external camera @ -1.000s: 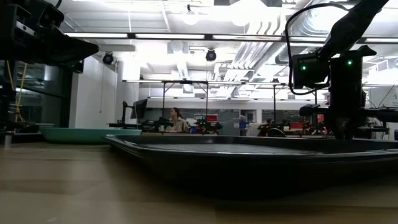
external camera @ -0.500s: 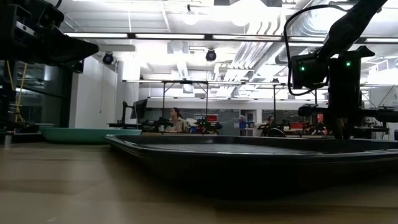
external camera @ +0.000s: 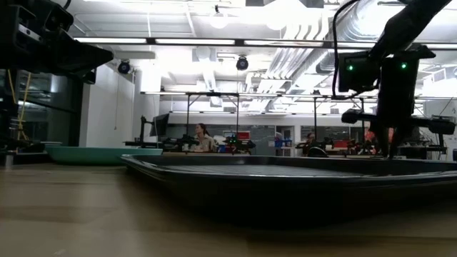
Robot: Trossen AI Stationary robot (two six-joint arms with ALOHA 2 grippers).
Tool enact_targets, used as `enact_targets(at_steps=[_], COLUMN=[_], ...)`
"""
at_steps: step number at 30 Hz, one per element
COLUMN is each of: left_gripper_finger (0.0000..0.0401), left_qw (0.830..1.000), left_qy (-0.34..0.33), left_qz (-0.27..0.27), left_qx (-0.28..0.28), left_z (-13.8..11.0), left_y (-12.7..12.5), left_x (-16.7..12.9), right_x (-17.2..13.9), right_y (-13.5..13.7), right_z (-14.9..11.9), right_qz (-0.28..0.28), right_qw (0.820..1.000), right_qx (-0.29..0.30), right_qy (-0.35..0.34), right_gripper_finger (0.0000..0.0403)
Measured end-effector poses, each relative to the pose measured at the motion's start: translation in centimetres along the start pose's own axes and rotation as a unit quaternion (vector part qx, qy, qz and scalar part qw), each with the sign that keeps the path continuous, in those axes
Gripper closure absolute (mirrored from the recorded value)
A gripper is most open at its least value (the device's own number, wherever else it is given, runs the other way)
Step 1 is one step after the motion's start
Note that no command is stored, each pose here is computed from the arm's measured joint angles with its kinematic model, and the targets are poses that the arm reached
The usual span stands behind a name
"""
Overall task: Pick and place plate/cup/fork/spoon on tray
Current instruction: Put the blue fork on the left of the black serving tray
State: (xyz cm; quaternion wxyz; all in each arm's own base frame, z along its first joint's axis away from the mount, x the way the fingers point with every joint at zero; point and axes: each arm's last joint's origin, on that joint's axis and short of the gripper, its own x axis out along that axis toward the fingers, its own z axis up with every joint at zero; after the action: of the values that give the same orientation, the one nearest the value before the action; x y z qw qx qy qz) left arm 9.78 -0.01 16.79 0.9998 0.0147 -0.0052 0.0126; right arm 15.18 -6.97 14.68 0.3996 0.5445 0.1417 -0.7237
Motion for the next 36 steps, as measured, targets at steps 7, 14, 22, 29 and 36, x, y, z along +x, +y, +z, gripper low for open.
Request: enact_targets(at_steps=[7, 14, 22, 29, 36], left_gripper_finger=[0.0401, 0.0401, 0.0401, 0.0401, 0.0401], left_qw=[1.0, 1.0, 1.0, 1.0, 1.0], left_qy=[0.0, 0.0, 0.0, 0.0, 0.0], left_qz=[0.0, 0.0, 0.0, 0.0, 0.0], left_qx=[0.0, 0.0, 0.0, 0.0, 0.0], left_z=[0.0, 0.0, 0.0, 0.0, 0.0], left_y=[0.0, 0.0, 0.0, 0.0, 0.0], left_x=[0.0, 0.0, 0.0, 0.0, 0.0], right_x=[-0.8, -1.3, -1.6, -2.1, -2.8], right_y=[-0.2, -0.2, 0.1, 0.2, 0.1], right_z=[0.6, 1.0, 1.0, 1.3, 1.8], right_qz=[0.024, 0.047, 0.072, 0.096, 0.121], right_qw=[1.0, 0.999, 0.997, 0.994, 0.99], right_qx=[-0.008, -0.013, -0.031, -0.05, -0.06], right_qy=[-0.011, -0.018, -0.018, -0.024, -0.034], right_gripper_finger=[0.0403, 0.0403, 0.0403, 0.0403, 0.0403])
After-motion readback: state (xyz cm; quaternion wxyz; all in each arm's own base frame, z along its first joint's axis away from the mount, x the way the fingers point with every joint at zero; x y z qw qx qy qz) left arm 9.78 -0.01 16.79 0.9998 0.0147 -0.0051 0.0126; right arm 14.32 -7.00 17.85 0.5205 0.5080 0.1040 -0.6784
